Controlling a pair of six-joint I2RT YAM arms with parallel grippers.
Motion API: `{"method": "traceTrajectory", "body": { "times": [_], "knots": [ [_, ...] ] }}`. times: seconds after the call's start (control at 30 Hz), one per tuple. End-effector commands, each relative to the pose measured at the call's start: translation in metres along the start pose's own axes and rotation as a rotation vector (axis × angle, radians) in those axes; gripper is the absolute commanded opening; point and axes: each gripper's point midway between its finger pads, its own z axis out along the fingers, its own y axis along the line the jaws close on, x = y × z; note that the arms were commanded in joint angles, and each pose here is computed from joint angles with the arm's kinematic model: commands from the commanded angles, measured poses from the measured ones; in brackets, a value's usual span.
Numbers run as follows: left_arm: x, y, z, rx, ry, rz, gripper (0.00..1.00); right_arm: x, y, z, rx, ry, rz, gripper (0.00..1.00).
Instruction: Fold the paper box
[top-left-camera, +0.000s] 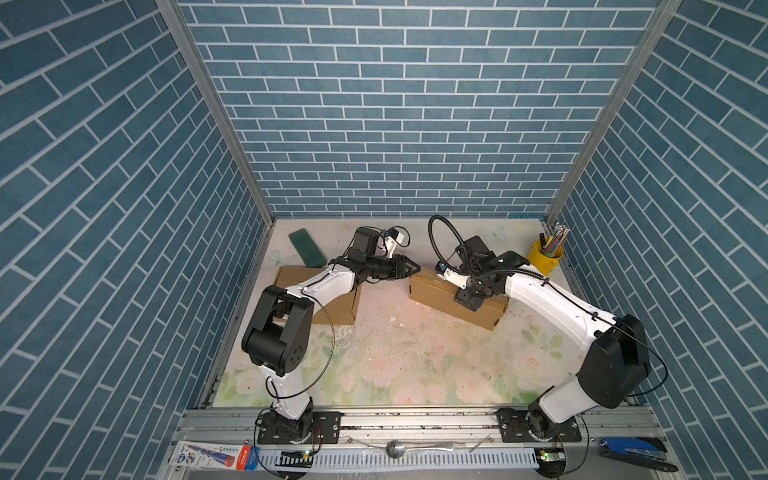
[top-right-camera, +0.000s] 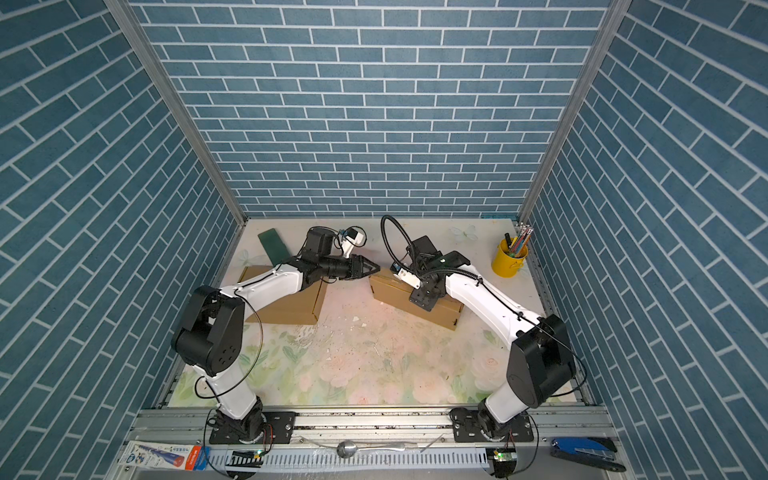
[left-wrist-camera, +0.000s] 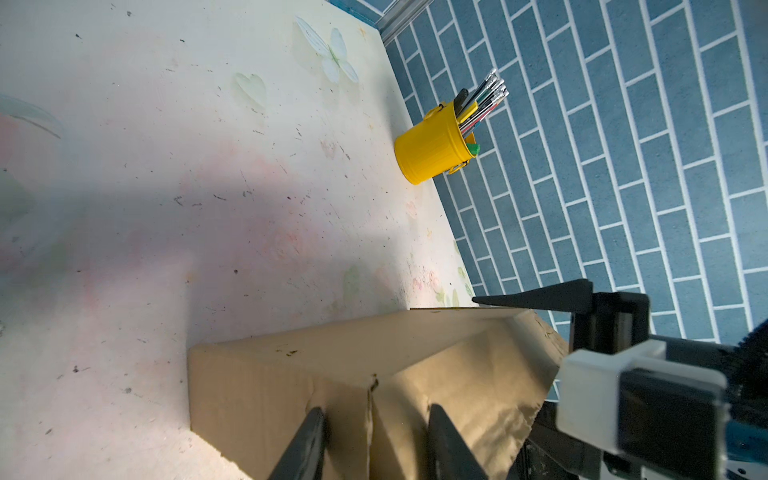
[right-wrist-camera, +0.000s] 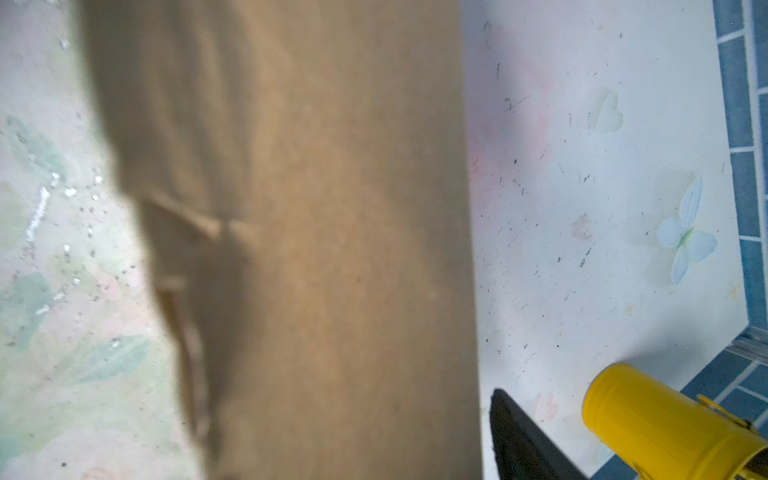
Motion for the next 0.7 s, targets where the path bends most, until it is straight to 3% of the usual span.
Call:
{"method": "traceTrajectory", "body": {
  "times": [0.0,0.2,0.3,0.37,0.47,0.67],
  "knots": [
    [0.033,0.044,0.009,-0.113,0.079,-0.105,0.41,-0.021,-0.011,-0.046,-0.010,-0.186,0.169,0.74],
    [0.030,0.045,0.010,-0.118,0.075,-0.107,0.41,-0.007,-0.038,-0.095,-0.013,-0.375,0.541,0.79],
    [0.028,0.044,0.010,-0.122,0.067,-0.107,0.41,0.029,-0.050,-0.101,-0.005,-0.325,0.878,0.75],
    [0.026,0.043,0.009,-0.124,0.060,-0.103,0.41,0.060,-0.048,-0.101,-0.014,-0.226,1.072,0.73],
    [0.023,0.042,0.008,-0.125,0.053,-0.102,0.41,0.090,-0.029,-0.098,-0.136,-0.139,1.304,0.70],
    [0.026,0.044,0.010,-0.130,0.059,-0.106,0.41,0.095,-0.003,-0.090,-0.332,-0.142,1.451,0.66]
  ]
}}
